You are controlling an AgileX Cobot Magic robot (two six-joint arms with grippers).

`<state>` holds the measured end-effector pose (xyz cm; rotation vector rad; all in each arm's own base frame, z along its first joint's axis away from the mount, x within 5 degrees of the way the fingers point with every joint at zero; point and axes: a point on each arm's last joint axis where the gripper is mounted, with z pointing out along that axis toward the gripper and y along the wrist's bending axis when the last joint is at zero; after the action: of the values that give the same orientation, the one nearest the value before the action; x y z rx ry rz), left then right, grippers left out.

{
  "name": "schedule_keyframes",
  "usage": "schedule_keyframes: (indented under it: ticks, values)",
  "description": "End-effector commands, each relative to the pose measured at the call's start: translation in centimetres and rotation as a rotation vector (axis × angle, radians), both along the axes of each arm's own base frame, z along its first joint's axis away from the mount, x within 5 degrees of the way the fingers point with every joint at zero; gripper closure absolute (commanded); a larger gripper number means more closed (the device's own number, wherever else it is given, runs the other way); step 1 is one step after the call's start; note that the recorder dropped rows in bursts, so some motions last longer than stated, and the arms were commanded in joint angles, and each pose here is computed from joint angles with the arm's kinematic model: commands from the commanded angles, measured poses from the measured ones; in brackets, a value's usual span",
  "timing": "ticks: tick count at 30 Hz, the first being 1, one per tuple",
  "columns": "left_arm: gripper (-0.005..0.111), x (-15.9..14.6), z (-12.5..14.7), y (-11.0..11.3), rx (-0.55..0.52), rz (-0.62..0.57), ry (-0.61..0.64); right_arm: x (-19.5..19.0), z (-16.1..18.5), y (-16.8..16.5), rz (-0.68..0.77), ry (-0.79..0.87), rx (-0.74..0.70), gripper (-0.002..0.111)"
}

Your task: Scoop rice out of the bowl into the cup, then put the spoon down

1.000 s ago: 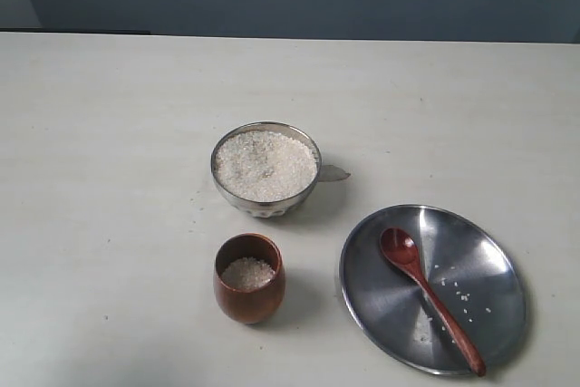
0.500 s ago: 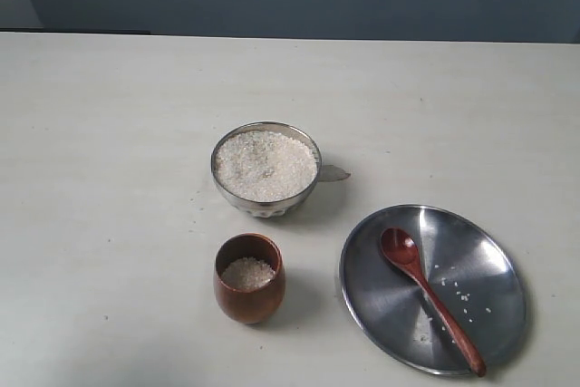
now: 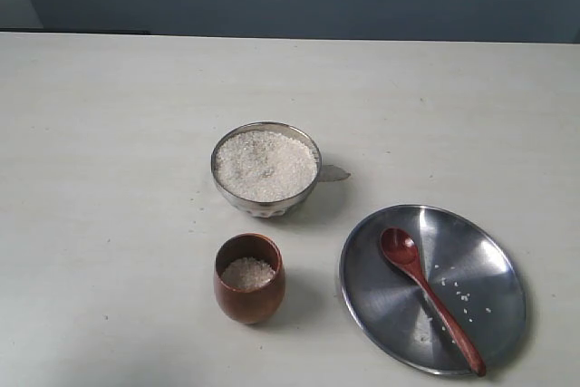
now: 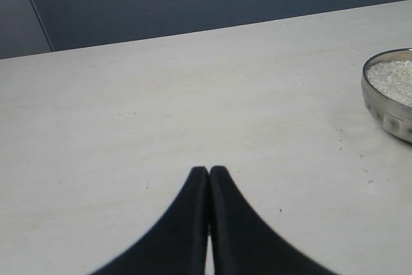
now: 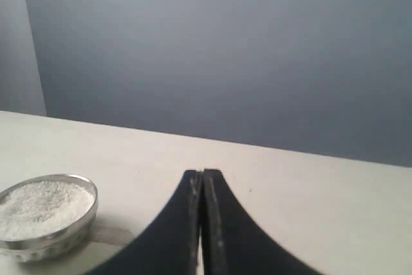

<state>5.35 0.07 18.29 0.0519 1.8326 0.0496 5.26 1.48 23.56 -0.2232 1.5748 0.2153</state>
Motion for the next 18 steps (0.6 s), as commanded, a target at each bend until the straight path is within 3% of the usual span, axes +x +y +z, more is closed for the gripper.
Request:
schedule_keyframes:
  ticks: [1,18]
  values:
    - [0.106,0.0,0.0,0.0,0.003,-0.002,-0.012,0.4,-2.4,0.2,0.001,0.032,0.041,0.108]
    - [0.106,0.0,0.0,0.0,0.003,-0.002,-0.012,0.4,-4.9,-0.2,-0.065,0.206,-0.018,0.108]
